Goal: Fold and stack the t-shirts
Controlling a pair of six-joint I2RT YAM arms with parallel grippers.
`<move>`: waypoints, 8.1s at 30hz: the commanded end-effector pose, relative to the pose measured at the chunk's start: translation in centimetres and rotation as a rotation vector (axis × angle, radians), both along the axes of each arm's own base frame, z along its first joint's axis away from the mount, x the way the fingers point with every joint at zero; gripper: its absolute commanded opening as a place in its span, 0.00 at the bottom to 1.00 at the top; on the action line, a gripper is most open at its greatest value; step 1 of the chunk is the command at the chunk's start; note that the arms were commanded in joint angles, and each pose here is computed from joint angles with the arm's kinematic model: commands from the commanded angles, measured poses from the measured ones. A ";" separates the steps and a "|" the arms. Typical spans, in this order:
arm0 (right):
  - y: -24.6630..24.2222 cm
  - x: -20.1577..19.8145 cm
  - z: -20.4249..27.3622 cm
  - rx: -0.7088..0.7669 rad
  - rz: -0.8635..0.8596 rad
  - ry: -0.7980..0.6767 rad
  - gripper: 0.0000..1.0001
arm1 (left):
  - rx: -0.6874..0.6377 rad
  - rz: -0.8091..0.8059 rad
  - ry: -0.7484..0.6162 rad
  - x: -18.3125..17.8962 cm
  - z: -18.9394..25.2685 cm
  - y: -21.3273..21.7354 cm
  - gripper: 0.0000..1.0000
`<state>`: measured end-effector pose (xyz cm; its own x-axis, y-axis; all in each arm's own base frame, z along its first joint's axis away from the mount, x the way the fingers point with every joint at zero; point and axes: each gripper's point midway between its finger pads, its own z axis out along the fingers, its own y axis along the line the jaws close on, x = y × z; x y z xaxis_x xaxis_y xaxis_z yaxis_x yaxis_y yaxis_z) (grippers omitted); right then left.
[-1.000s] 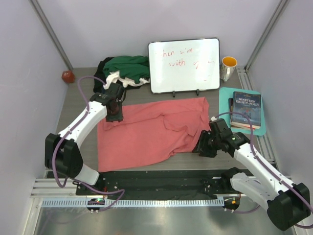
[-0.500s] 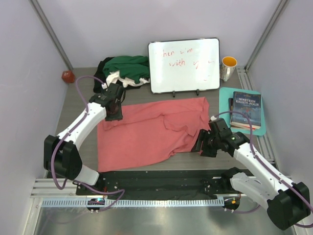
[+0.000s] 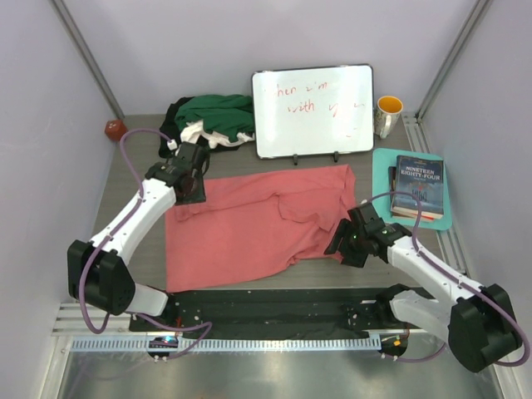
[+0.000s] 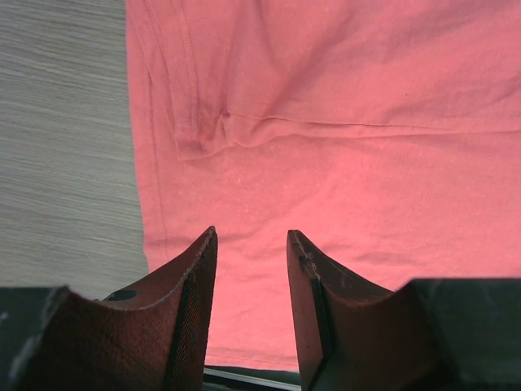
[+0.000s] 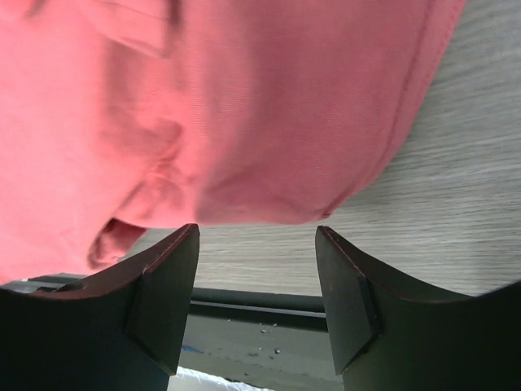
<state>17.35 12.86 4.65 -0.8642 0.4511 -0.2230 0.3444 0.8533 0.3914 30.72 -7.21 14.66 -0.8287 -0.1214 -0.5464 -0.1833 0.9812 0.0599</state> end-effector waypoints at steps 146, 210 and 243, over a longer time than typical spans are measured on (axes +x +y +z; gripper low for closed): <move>12.7 21.6 4.6 -0.113 0.389 -0.269 0.33 | 0.015 -0.054 0.126 0.2 -5.0 -0.9 0.30; 12.7 15.0 2.5 0.139 0.319 -0.225 0.56 | 0.016 -0.059 0.141 0.2 -5.6 -0.9 0.29; 11.3 14.9 5.8 0.190 0.186 -0.278 0.54 | 0.020 -0.055 0.139 0.0 -5.5 -0.8 0.30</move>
